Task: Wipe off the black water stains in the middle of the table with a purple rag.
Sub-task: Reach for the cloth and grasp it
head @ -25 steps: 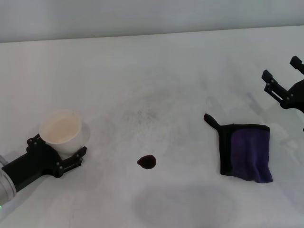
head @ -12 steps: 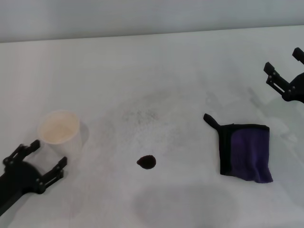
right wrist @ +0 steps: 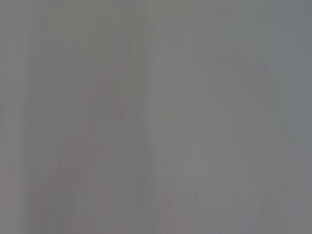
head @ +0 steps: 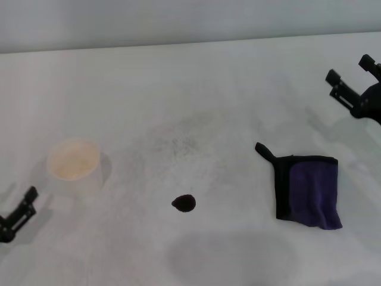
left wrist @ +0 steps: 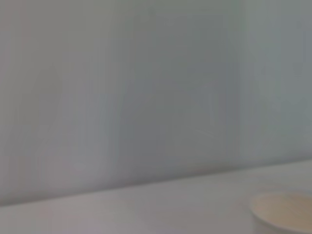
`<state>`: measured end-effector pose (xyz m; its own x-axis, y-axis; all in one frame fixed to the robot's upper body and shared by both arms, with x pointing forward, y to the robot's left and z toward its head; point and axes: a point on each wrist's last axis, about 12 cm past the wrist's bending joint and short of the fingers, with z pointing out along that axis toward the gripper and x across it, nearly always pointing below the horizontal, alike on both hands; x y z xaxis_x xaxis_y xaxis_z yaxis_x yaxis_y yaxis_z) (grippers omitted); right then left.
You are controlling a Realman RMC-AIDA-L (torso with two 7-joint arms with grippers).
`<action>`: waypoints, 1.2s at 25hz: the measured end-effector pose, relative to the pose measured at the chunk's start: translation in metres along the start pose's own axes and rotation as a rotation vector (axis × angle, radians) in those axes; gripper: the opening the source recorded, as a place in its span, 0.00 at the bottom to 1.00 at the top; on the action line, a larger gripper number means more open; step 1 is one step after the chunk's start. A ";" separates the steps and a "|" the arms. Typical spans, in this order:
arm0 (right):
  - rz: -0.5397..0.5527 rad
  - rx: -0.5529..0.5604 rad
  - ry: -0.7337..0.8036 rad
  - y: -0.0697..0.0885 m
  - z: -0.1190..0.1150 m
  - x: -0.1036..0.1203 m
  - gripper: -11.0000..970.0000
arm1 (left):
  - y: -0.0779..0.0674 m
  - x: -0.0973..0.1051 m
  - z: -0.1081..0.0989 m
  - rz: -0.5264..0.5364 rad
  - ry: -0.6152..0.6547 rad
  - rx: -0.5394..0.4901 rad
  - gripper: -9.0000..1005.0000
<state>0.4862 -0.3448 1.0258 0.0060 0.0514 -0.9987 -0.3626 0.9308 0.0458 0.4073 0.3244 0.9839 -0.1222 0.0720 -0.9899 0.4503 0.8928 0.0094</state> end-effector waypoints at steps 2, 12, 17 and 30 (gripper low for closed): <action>0.123 -0.003 0.001 -0.004 0.002 -0.003 0.87 | 0.004 -0.003 0.000 0.006 -0.020 -0.032 0.85; 0.664 -0.147 0.179 -0.028 0.023 -0.031 0.87 | 0.025 -0.013 0.000 0.043 -0.081 -0.165 0.85; 0.707 -0.239 0.441 -0.035 0.038 -0.051 0.87 | 0.034 -0.019 0.003 0.082 -0.091 -0.174 0.84; 0.380 -0.122 0.987 0.016 0.078 -0.114 0.87 | 0.054 -0.030 0.004 0.138 -0.120 -0.273 0.84</action>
<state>0.5521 -0.3074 1.1423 -0.8659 -0.0362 -0.4989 -0.2730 0.8699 0.4107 0.4390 0.3681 1.0130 0.0360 0.1624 -0.9861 0.1993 0.9657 0.1663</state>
